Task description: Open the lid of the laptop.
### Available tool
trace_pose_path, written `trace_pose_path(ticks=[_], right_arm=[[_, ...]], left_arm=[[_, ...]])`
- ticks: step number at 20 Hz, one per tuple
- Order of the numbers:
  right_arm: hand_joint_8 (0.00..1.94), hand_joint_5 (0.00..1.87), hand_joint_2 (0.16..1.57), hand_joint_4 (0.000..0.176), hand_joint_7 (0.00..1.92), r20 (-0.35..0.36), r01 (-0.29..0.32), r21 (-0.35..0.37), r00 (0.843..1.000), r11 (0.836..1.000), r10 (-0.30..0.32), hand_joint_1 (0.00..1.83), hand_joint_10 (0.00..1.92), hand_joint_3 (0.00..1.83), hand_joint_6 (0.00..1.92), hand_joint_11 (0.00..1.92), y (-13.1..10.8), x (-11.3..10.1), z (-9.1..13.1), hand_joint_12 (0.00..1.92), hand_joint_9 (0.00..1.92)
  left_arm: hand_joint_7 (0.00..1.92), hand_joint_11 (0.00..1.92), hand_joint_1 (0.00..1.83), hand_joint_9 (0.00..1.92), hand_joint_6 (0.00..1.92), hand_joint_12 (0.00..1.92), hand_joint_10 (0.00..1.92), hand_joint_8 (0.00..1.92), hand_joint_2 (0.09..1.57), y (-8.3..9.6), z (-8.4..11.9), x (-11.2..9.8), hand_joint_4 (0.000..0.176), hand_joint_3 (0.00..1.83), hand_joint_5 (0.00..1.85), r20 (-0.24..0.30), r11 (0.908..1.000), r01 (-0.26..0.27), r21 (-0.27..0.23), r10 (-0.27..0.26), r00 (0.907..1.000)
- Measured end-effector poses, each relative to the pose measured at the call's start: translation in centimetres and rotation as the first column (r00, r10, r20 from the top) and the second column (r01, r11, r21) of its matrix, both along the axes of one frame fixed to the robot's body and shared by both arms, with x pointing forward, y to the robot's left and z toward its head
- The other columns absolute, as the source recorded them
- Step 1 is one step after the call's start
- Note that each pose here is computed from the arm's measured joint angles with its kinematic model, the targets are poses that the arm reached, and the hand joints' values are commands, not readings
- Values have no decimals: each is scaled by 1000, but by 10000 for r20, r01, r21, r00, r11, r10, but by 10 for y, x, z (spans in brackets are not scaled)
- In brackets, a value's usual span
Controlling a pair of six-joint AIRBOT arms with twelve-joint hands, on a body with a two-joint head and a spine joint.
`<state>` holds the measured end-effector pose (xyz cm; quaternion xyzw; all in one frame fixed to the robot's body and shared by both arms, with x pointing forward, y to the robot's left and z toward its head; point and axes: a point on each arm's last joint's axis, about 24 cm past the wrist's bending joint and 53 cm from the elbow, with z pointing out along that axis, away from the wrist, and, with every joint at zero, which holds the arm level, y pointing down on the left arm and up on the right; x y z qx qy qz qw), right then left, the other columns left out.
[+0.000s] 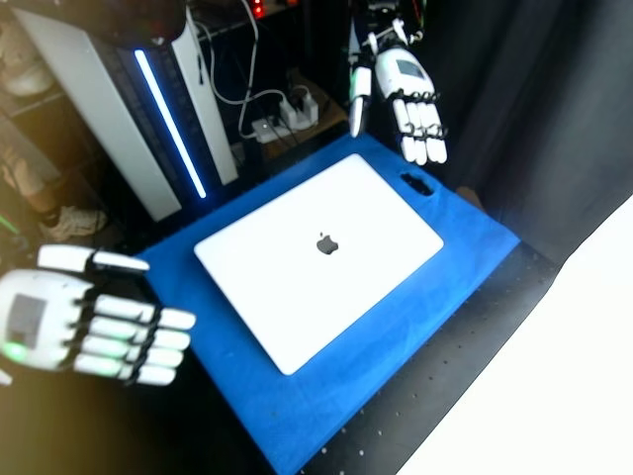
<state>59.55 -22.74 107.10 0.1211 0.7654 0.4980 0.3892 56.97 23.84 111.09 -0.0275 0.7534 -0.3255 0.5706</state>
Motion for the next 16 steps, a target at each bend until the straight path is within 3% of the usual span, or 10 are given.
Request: trace_pose_path(ticks=[1, 2, 3, 4, 6, 8, 11, 13, 14, 16], right_arm=[[0, 2, 1445, 1, 2, 4, -147, -106, 9999, 9998, 147, 0, 0, 12, 0, 0, 4, 0, -1, 45, 0], [0, 0, 1421, 25, 0, -15, -230, -231, 9997, 9995, 229, 0, 0, 0, 0, 0, 4, -1, -2, 8, 0], [0, 0, 1402, 25, 0, -68, -271, -412, 9996, 9988, 268, 0, 0, 0, 0, 0, 2, -1, -4, 1, 0], [0, 0, 1341, 38, 0, -131, -274, -554, 9996, 9981, 267, 0, 0, 0, 0, 0, 1, -1, -7, 0, 0], [0, 0, 1304, 46, 0, -200, -169, -774, 9997, 9969, 154, 0, 0, 0, 0, 0, -5, 1, -8, 0, 0], [0, 0, 1292, 14, 0, -207, -234, -959, 9996, 9951, 215, 0, 0, 0, 0, 0, -7, 0, -8, 0, 0], [0, 0, 1256, 21, 0, -333, -777, -1582, 9968, 9843, 733, 0, 0, 0, 0, 0, -3, -7, -15, 0, 0], [0, 0, 1239, 0, 0, -277, -1104, -2025, 9939, 9730, 1070, 0, 0, 0, 0, 0, 1, -8, -14, 0, 0], [0, 0, 1231, 0, 0, -162, -1329, -2349, 9910, 9629, 1329, 0, 0, 0, 0, 0, 4, -7, -10, 0, 0], [0, 0, 1244, 0, 0, -179, -1507, -2643, 9883, 9526, 1514, 0, 0, 0, 0, 0, 5, -8, -12, 0, 0]], left_arm=[[3, 0, 328, 0, 2, 0, 0, 0, 1316, -2, -1, -1, 0, 9, 28, -19, 9999, 95, 35, -95, 10000], [0, 0, 253, 0, 0, 0, 0, 0, 1249, -5, -2, -1, 0, 0, 5, -65, 9998, 173, 57, -172, 9998], [0, 0, 158, 0, 0, 0, 0, 0, 1200, -7, -1, -1, 0, 0, 0, -43, 9996, 278, 92, -277, 9996], [0, 0, 31, 0, 0, 0, 0, 0, 1136, -8, -1, 0, 0, 0, 0, -43, 9994, 312, 131, -311, 9995], [0, 0, 0, 0, 0, 0, 0, 0, 1031, -11, 2, 1, 0, 0, 0, 32, 9987, 451, 238, -452, 9990], [0, 0, 0, 0, 0, 0, 0, 0, 1032, -15, 6, 0, 0, 0, 0, 124, 9970, 690, 339, -694, 9975], [0, 0, 147, 0, 0, 0, 0, 0, 998, -33, 12, 5, 0, 0, 0, 240, 9888, 1343, 649, -1361, 9904], [0, 0, 192, 0, 0, 0, 0, 0, 915, -45, 16, 7, 0, 0, 0, 332, 9800, 1790, 876, -1824, 9827], [0, 0, 220, 0, 0, 0, 0, 0, 916, -56, 16, 6, 0, 0, 0, 357, 9671, 2236, 1216, -2294, 9727], [0, 0, 271, 0, 0, 0, 0, 0, 905, -61, 12, 4, 0, 0, 0, 204, 9590, 2456, 1415, -2509, 9678]])
